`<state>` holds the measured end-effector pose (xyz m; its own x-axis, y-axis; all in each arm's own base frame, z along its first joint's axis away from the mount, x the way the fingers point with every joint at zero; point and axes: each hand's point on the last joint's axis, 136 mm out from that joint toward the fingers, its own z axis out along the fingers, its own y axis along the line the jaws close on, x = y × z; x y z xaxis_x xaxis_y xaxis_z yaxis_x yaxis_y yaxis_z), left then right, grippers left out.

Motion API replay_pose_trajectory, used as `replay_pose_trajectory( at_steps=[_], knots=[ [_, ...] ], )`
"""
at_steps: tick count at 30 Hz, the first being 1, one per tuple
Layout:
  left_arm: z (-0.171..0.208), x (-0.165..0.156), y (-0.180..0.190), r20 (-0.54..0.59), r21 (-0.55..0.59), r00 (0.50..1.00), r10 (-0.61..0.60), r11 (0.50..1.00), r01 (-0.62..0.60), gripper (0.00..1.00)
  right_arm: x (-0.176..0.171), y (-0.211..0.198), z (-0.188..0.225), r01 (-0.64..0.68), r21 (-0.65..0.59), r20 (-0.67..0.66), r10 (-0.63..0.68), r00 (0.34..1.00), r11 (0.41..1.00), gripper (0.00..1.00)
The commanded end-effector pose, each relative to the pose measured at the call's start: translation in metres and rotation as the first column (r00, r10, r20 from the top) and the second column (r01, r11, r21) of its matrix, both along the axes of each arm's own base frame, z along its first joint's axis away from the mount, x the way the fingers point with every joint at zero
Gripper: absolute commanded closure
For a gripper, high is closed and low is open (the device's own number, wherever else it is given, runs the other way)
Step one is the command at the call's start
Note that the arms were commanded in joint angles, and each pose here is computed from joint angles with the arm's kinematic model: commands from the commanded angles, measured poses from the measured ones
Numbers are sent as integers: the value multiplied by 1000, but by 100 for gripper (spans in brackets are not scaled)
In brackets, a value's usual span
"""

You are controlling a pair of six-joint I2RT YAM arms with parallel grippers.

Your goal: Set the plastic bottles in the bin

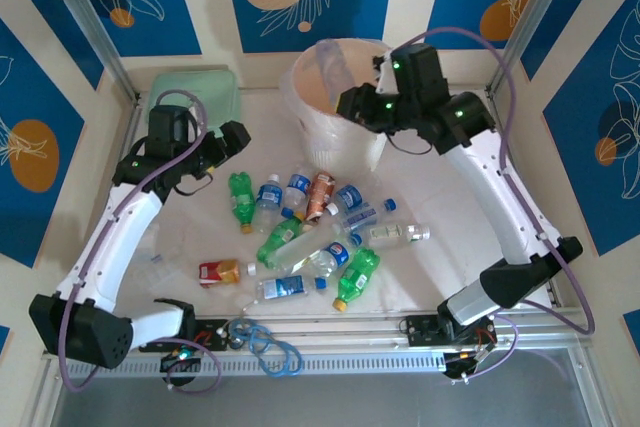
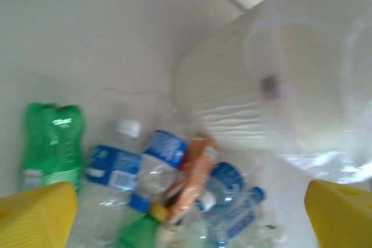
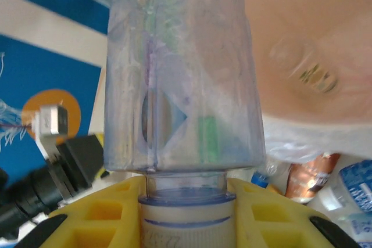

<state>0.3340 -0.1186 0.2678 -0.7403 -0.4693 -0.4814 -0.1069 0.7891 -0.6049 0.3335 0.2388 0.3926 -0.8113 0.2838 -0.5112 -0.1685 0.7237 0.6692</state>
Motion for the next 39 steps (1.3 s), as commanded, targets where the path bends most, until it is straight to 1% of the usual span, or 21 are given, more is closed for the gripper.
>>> replay_pose_trajectory(
  at_steps=[1,3,6,11,14,15,18,21,28,34,39],
  knots=[
    [-30,-11,19,-71,166,997,2,986,10,1,9,-5,-14,11,-39,-61,-13,998,999,83],
    [-42,-12,18,-104,174,995,-2,985,20,3,17,-9,-18,28,-58,-80,-33,996,998,82],
    [-59,-12,17,-154,172,988,-4,985,31,7,28,-15,-23,53,-85,-97,-61,993,995,75],
    [-81,-11,16,-212,175,977,-1,984,39,10,39,-24,-26,88,-92,-111,-98,989,992,53],
    [-91,-12,15,-233,179,973,-1,983,44,10,38,-26,-23,88,-92,-105,-98,990,992,44],
    [-94,-12,15,-240,179,971,0,983,44,11,37,-26,-22,84,-94,-101,-93,990,992,43],
    [-103,-12,15,-257,178,966,1,983,47,12,29,-25,-16,66,-102,-78,-75,994,993,42],
    [-114,-12,16,-281,190,960,6,981,50,15,14,-18,-8,33,-124,-27,-37,999,992,42],
    [-141,-14,14,-334,182,943,2,981,62,16,-40,22,0,-110,-187,92,129,987,976,42],
    [-160,-13,12,-371,180,928,4,981,68,18,-83,56,-20,-226,-229,101,254,962,947,41],
    [-175,-9,12,-389,186,921,8,980,70,19,-104,71,-46,-273,-257,57,296,953,927,41]
  ],
)
